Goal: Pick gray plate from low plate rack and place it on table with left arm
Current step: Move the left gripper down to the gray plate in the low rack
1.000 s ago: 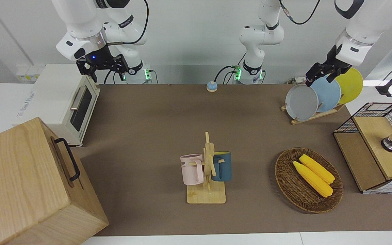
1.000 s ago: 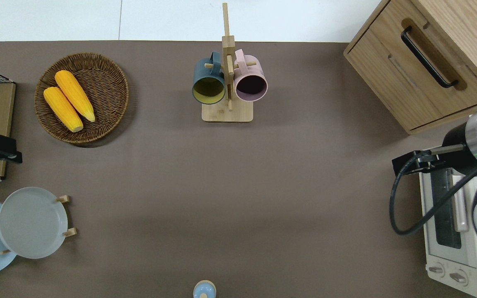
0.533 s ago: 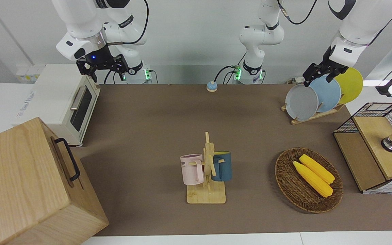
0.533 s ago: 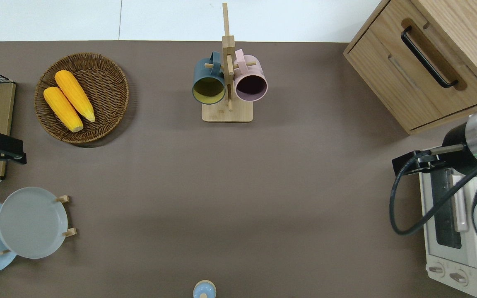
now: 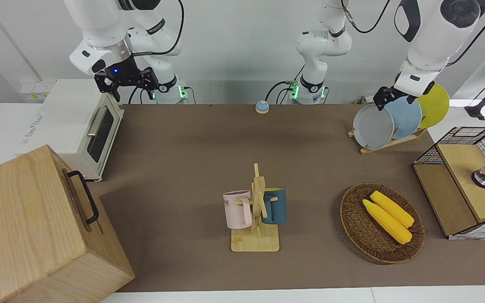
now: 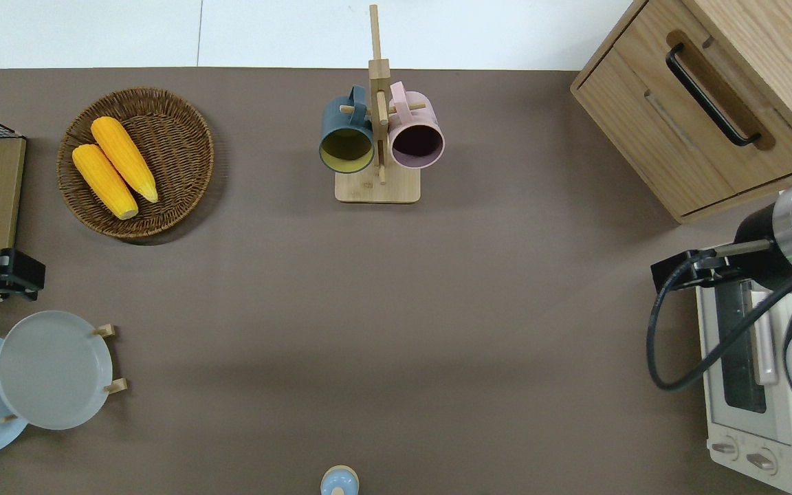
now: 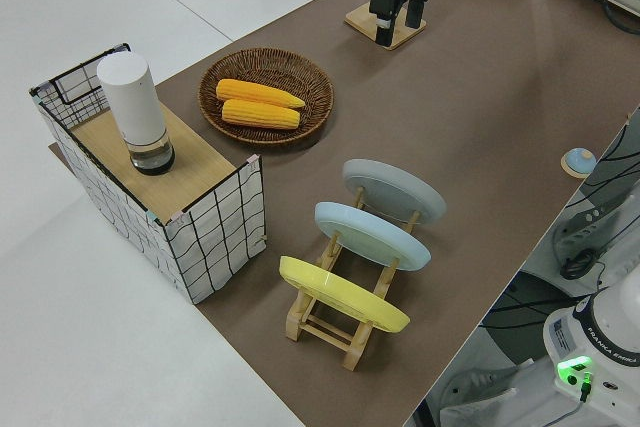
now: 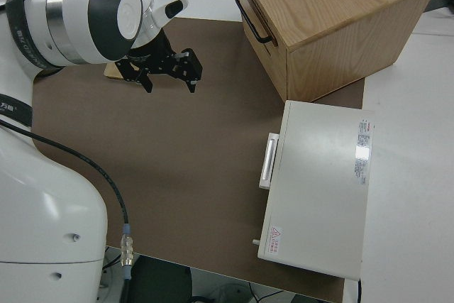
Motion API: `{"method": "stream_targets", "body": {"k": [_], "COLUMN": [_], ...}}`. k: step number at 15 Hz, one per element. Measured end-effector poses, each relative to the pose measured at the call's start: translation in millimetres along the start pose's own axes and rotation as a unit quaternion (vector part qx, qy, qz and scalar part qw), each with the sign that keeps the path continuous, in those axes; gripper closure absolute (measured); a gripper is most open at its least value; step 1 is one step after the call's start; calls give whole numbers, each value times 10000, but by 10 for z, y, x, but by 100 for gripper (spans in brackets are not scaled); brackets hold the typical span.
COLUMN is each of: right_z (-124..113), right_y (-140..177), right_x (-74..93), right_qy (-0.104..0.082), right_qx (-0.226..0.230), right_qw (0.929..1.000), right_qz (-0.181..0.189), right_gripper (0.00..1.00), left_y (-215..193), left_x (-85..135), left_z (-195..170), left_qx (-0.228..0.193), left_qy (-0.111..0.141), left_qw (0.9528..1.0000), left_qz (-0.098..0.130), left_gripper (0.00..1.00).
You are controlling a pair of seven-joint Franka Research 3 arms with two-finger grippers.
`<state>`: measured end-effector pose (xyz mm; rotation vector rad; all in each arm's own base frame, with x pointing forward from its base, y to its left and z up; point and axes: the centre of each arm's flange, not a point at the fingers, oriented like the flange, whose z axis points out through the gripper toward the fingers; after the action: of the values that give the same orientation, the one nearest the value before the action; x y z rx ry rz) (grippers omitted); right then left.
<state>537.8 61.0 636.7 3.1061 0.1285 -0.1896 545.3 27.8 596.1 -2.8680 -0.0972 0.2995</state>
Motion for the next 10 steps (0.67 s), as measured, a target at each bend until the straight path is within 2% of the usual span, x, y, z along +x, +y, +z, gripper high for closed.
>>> {"method": "stream_targets", "body": {"k": [2,6,10], "right_z": [0,0,0], "right_y": [0,0,0], "right_x": [0,0,0], "right_qy": [0,0,0], "right_qx": [0,0,0], "right_qw": [10000,10000,10000], "right_qz": [0,0,0], "right_gripper": [1,1,1], "left_y": [18,42,84], "left_x": [-3,17,51], "left_z": [183,670,1195], "left_qx": [391,862,997], "left_qy": [-189,-628,-745], "left_qw": [9990,9940,9913], "left_qz": [101,245,419], "left_gripper": [0,0,0]}}
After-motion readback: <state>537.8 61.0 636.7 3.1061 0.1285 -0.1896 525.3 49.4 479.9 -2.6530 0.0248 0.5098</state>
